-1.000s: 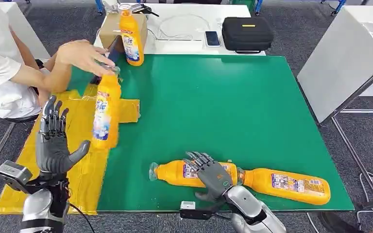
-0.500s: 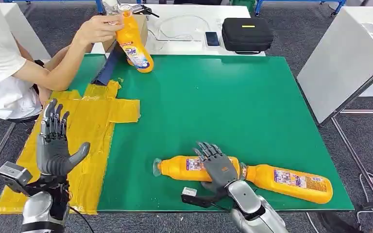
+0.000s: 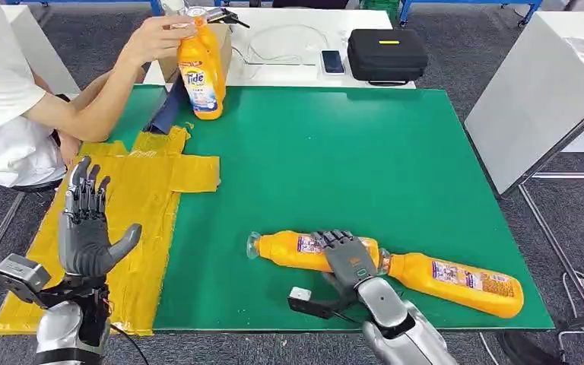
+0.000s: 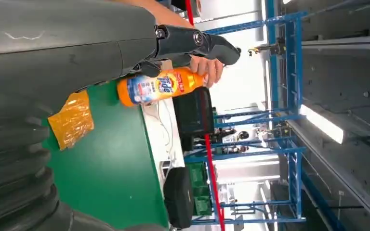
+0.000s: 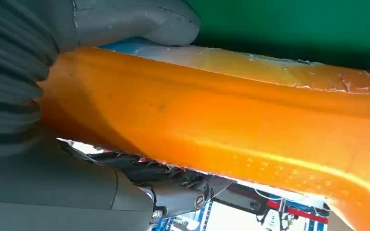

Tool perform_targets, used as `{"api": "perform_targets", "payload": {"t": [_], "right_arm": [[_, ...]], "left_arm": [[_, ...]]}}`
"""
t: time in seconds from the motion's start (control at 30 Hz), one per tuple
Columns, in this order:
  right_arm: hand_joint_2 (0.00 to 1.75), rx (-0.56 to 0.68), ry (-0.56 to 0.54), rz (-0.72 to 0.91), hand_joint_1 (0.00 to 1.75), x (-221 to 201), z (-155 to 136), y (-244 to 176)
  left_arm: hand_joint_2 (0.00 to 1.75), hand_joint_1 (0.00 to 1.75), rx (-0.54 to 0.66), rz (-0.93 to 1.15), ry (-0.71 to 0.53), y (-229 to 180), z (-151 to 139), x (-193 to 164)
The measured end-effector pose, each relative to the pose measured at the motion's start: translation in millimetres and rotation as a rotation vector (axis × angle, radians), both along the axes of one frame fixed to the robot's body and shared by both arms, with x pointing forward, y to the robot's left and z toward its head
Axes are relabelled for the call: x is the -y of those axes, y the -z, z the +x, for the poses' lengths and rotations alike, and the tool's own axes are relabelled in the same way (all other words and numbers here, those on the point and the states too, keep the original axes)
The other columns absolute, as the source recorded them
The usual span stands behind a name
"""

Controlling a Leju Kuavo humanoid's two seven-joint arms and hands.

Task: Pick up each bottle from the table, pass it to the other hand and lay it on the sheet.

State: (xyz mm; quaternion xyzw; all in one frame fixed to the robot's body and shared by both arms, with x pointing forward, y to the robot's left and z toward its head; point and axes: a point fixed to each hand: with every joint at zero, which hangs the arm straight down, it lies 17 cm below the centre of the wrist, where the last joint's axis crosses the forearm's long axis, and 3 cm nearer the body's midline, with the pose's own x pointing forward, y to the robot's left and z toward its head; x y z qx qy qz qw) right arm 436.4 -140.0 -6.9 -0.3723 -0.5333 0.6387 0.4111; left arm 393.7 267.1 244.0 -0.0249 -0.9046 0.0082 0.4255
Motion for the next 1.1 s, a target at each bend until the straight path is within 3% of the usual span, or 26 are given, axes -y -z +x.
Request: {"api": "perform_targets", "payload": {"t": [0.2, 0.5, 0.73, 0.97, 1.1], "right_arm": [[1.75, -0.004, 0.003, -0.007, 1.75, 1.0, 4.0, 0.7], [1.75, -0.054, 0.021, 0.062, 1.75, 16.1, 19.1, 6.2], [1.75, 0.151, 0.067, 0.359, 1.75, -2.2, 11.9, -56.7], [1.75, 0.471, 0.112, 0.785, 1.75, 9.6, 3.1, -174.5], [1.75, 0.539, 0.131, 0.889, 1.75, 21.2, -6.3, -198.1]], "left_arm": [[1.75, 0.0, -0.003, -0.004, 0.002, 0.3, 0.2, -0.1], [1.75, 0.0, -0.037, -0.054, 0.063, 5.2, 6.5, 4.8], [1.75, 0.0, -0.246, 0.092, 0.095, 53.1, 28.4, 41.2], [1.75, 0.0, -0.303, 0.246, 0.192, 78.1, 40.4, 116.5], [1.75, 0.0, -0.31, 0.287, 0.266, 86.5, 34.6, 154.1]]}}
